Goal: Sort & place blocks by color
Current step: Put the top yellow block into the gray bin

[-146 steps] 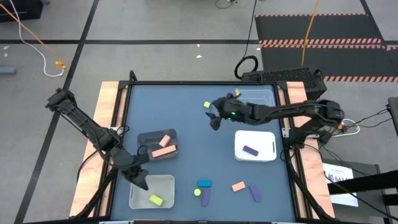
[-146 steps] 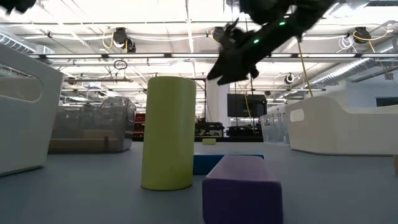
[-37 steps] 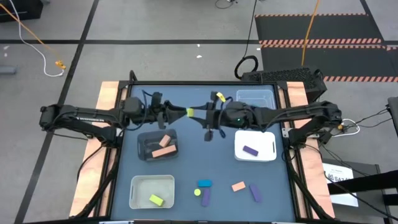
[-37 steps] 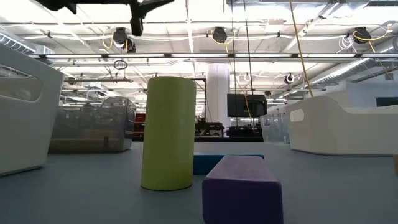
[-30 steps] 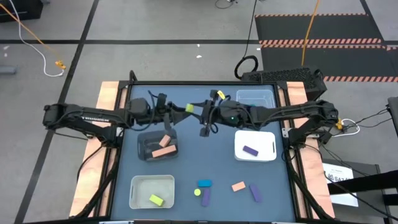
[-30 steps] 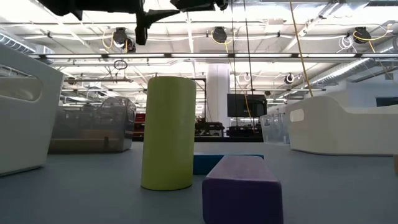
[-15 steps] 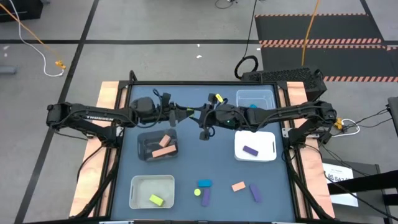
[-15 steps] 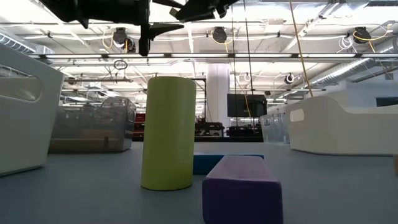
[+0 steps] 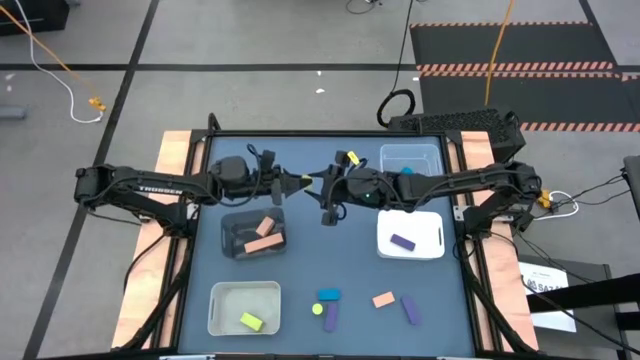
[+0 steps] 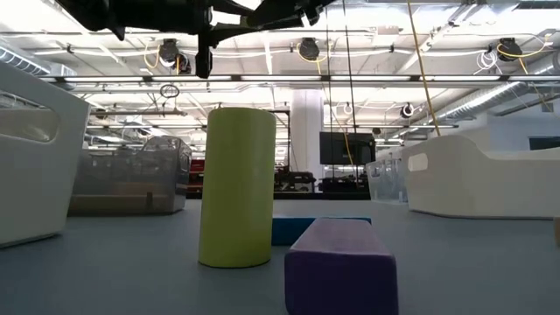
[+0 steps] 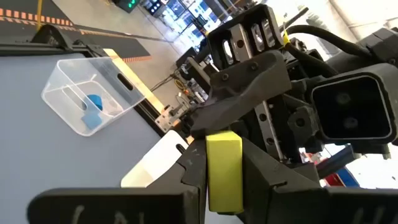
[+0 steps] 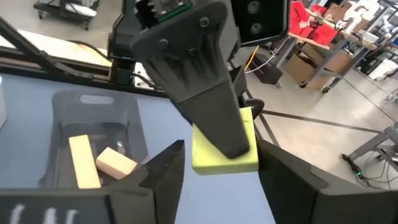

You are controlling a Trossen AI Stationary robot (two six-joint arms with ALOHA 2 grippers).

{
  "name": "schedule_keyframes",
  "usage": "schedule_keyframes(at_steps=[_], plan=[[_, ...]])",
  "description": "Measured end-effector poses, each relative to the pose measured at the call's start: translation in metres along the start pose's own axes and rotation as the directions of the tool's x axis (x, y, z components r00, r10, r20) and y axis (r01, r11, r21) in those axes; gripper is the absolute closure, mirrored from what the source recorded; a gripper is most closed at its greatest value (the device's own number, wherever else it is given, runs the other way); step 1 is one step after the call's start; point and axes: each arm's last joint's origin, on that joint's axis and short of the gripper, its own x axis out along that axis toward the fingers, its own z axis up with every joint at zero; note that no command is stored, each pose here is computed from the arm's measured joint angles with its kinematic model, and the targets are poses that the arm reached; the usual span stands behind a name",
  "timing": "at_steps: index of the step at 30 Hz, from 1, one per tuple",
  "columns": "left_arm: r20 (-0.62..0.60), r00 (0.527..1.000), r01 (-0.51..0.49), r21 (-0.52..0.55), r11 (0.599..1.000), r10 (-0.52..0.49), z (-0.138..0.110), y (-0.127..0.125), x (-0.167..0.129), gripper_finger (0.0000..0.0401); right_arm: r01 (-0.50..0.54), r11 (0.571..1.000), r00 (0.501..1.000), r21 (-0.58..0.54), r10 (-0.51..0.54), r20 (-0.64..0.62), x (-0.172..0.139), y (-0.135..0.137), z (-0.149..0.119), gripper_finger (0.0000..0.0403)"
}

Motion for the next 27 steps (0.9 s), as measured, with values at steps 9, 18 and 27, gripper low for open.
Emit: schedule_keyframes(at_steps=[9, 18, 27], plan=[[0.010, 1.000, 0.008, 0.003, 1.000, -0.008, 0.002, 0.000, 0.000, 0.0343, -0.004, 0.979, 0.997, 0.205, 0.020, -0.077, -0.036, -0.014, 0.005, 0.0176], [-0.288, 0.921, 0.267, -0.025, 0.963, -0.263, -0.016, -0.015, -0.003, 0.0343, 0.010, 0.919, 0.978, 0.395, 0.074, -0.196, -0.057, -0.020, -0.002, 0.0192], [-0.591, 0.705, 0.186, -0.379, 0.906, -0.392, -0.079, -0.058, -0.020, 0.0343, -0.143, 0.890, 0.951, 0.434, 0.246, -0.189, -0.060, -0.007, -0.003, 0.0193]])
